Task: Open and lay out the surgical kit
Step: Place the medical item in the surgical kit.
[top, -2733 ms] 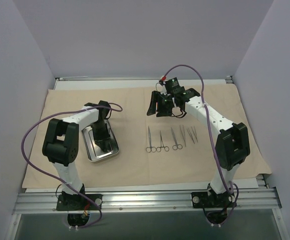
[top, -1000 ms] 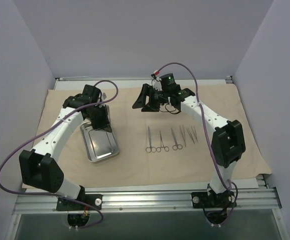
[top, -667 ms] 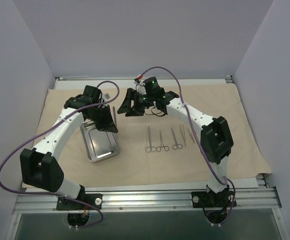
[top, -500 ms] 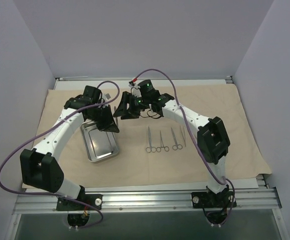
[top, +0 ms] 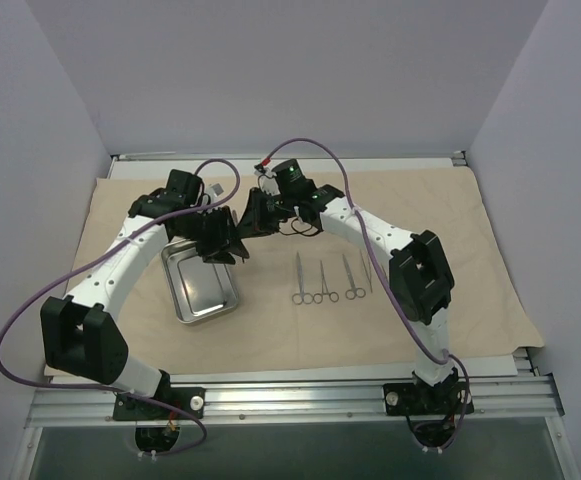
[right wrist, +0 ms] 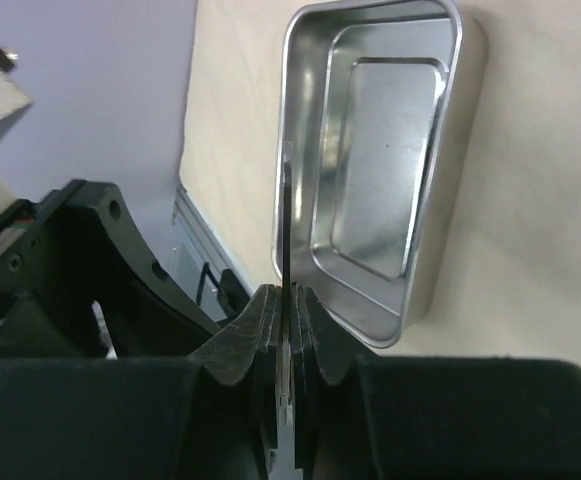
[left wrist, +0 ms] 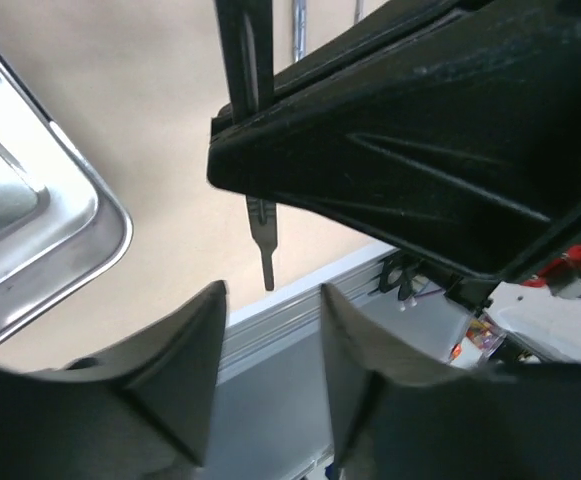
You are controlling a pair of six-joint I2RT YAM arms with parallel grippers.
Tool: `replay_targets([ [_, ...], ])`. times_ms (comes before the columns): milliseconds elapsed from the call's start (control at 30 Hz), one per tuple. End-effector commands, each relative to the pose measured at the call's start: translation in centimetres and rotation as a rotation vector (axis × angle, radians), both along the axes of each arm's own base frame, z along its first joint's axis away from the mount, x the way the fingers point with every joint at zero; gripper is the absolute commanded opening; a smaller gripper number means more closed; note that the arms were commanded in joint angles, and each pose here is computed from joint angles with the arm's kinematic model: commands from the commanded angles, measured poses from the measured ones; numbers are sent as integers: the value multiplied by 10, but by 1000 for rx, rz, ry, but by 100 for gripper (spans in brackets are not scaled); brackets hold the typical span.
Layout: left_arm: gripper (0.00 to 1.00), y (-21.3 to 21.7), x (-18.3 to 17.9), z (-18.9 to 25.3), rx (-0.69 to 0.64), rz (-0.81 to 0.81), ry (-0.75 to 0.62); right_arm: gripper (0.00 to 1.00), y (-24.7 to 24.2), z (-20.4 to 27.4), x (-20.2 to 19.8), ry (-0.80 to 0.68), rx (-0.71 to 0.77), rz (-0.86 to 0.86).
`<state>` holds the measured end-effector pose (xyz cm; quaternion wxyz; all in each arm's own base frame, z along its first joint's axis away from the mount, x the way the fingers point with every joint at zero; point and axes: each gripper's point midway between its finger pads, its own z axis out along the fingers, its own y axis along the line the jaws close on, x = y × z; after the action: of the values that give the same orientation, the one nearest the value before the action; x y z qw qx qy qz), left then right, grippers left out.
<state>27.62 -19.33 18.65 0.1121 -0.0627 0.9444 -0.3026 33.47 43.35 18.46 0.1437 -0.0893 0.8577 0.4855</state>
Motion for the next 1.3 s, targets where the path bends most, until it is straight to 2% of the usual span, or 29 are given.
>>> replay_targets([
  [0,54,-3,9,19,-59,-4,-90,0,-27,0,22,-76,-70,-31],
  [67,58,4,10,17,-48,-9,-112,0,-63,-20,33,-119,-210,-62],
  [133,58,19,12,14,-26,-5,-126,0,-122,-30,52,-130,-346,-154],
  [200,58,34,12,12,-17,20,-139,0,-174,-47,53,-147,-463,-176],
  [233,58,39,13,10,-13,16,-153,0,-219,-58,59,-105,-540,-232],
  [300,57,47,8,4,-14,16,-159,0,-264,-74,50,-80,-628,-180],
  [333,57,53,9,2,-16,28,-159,0,-303,-81,44,-10,-701,-217],
  [467,57,60,-5,-10,-72,41,-130,0,-368,-72,44,-63,-858,-277],
  [633,57,66,-11,-16,-90,31,-125,0,-401,-101,27,-58,-941,-146],
  [833,57,64,-10,-13,-108,26,-144,0,-421,-128,9,-10,-985,-90],
  [1033,57,63,-10,-17,-121,38,-121,0,-435,-140,13,24,-952,-134],
  [1267,57,61,-4,-20,-135,41,-107,0,-427,-162,4,84,-900,-112],
])
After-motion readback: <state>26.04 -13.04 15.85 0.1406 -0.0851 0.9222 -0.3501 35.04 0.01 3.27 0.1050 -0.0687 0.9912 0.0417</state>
